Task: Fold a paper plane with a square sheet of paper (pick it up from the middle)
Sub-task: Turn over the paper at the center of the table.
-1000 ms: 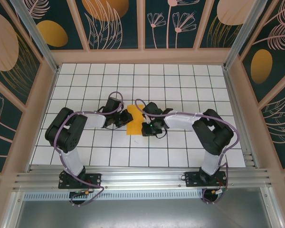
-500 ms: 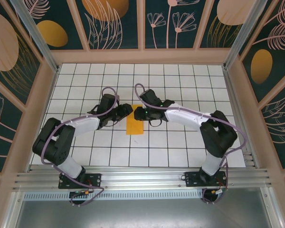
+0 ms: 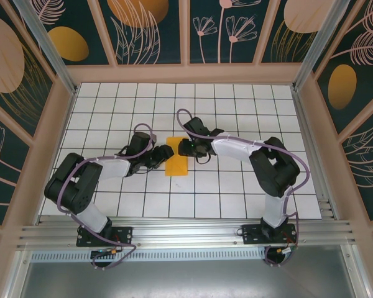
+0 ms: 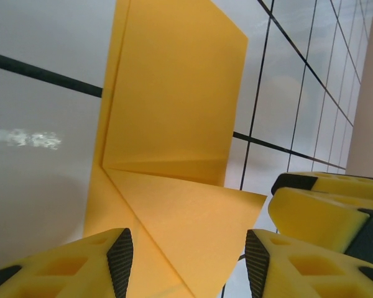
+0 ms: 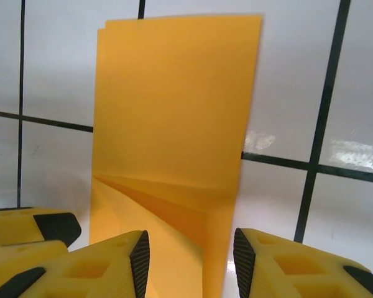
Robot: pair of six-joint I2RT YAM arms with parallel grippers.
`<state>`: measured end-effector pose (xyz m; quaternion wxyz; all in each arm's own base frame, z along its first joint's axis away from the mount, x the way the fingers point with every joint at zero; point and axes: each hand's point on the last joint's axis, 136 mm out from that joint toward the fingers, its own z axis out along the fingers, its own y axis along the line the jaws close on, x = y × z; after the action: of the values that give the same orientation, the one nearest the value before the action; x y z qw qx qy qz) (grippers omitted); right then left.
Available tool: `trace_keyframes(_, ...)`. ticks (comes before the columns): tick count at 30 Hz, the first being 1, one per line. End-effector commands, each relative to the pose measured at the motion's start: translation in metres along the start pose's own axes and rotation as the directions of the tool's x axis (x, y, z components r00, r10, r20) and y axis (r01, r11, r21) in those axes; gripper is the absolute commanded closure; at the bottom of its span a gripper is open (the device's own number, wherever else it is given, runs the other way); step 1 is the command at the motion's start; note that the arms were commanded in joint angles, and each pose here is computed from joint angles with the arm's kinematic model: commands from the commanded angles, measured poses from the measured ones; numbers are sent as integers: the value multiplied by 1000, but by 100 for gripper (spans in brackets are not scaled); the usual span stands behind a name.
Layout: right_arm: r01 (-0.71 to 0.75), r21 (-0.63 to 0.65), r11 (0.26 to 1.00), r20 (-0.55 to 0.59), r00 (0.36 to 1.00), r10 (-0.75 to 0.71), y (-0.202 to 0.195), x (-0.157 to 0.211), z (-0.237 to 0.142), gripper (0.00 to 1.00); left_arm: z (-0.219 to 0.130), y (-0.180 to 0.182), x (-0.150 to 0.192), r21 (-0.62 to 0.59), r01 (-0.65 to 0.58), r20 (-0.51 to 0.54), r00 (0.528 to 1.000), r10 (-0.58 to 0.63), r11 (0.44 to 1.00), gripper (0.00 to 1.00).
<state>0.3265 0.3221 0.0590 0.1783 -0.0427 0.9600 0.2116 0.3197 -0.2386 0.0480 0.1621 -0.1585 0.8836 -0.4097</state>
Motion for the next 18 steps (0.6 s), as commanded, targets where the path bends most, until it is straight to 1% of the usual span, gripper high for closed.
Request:
trace_keyframes(1,-13,-50,999,-32,999,11,6,4,8,58,4,-7,1,55,11,-20,1000,-10,998,47)
trace_keyframes(8,-31,-87,996,-62,998,26,0,11,14,66,8,-1,3,47,28,-31,999,-27,998,47)
trace_keyframes(15,-45,-100,994,-76,996,37,-4,15,16,71,8,3,6,43,35,-34,999,-33,998,47)
trace_keyframes(18,-50,-143,989,-74,996,39,-1,16,15,78,8,4,6,44,33,-33,999,-32,998,47)
